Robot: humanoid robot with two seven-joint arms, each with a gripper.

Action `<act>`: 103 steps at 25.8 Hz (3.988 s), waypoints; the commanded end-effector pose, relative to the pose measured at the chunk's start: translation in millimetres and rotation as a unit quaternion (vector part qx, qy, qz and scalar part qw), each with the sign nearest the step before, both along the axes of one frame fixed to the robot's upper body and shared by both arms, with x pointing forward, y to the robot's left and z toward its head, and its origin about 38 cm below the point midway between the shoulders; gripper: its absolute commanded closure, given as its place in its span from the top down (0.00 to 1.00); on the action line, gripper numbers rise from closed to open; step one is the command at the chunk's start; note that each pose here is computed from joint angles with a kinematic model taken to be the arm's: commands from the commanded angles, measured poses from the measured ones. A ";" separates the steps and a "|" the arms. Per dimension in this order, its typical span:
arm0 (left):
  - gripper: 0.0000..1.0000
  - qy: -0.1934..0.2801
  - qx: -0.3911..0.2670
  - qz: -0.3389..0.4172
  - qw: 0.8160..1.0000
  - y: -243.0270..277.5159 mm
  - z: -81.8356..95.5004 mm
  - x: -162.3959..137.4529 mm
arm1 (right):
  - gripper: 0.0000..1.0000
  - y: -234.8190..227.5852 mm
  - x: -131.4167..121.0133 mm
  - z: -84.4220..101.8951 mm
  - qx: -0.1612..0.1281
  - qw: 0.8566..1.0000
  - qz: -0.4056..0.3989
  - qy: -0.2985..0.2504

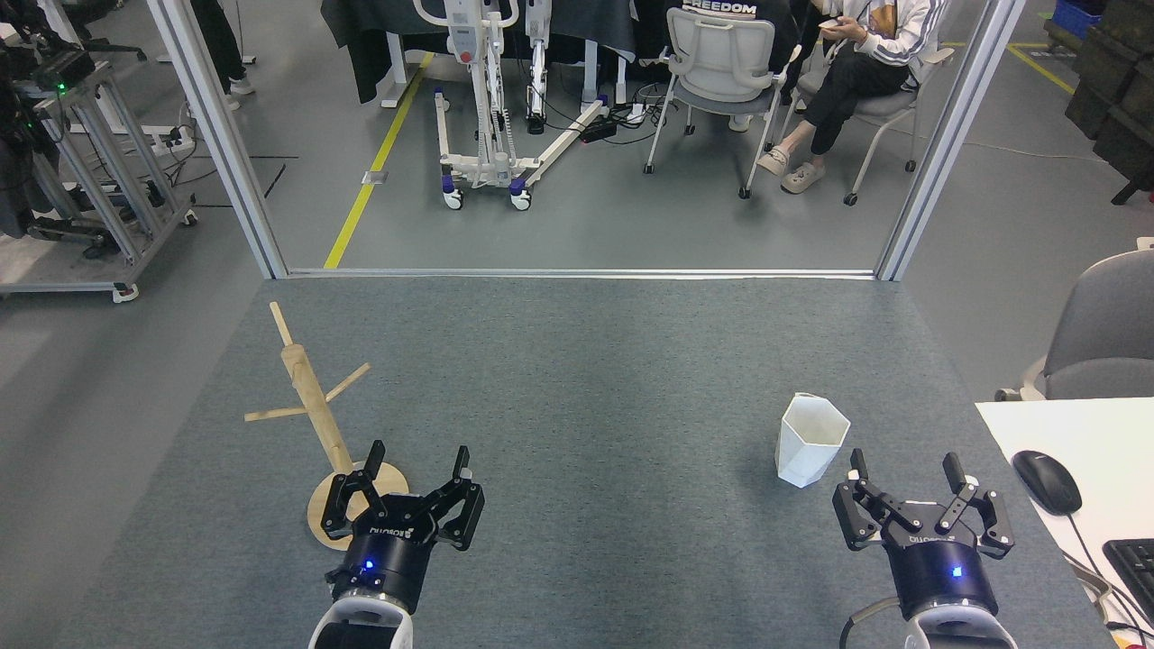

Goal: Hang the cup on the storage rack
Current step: 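Move the right gripper down around the white hexagonal cup, then close the right gripper on the cup and lift it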

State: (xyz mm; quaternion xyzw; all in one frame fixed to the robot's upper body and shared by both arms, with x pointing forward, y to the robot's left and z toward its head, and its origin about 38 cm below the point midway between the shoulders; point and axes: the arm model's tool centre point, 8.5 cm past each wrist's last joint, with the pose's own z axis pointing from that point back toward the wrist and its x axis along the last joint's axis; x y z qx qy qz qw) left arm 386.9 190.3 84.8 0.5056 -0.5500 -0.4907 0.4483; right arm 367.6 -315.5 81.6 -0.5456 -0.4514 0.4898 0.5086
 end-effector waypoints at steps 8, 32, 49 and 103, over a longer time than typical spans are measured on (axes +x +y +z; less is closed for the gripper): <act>1.00 -0.004 -0.012 0.003 1.000 -3.1 2.1 -2.3 | 1.00 5.7 1.4 -2.6 0.008 1.000 0.002 0.004; 1.00 -0.019 -0.017 0.007 1.000 -3.6 4.8 -2.1 | 1.00 38.2 63.2 -69.7 0.019 0.994 0.069 0.087; 1.00 -0.019 -0.014 0.007 1.000 -2.1 4.7 -2.5 | 1.00 15.4 103.2 -68.8 0.001 0.991 0.055 0.123; 1.00 -0.041 -0.016 0.004 0.999 -3.5 13.0 -4.1 | 0.24 14.9 129.8 -68.1 0.008 0.984 0.076 0.161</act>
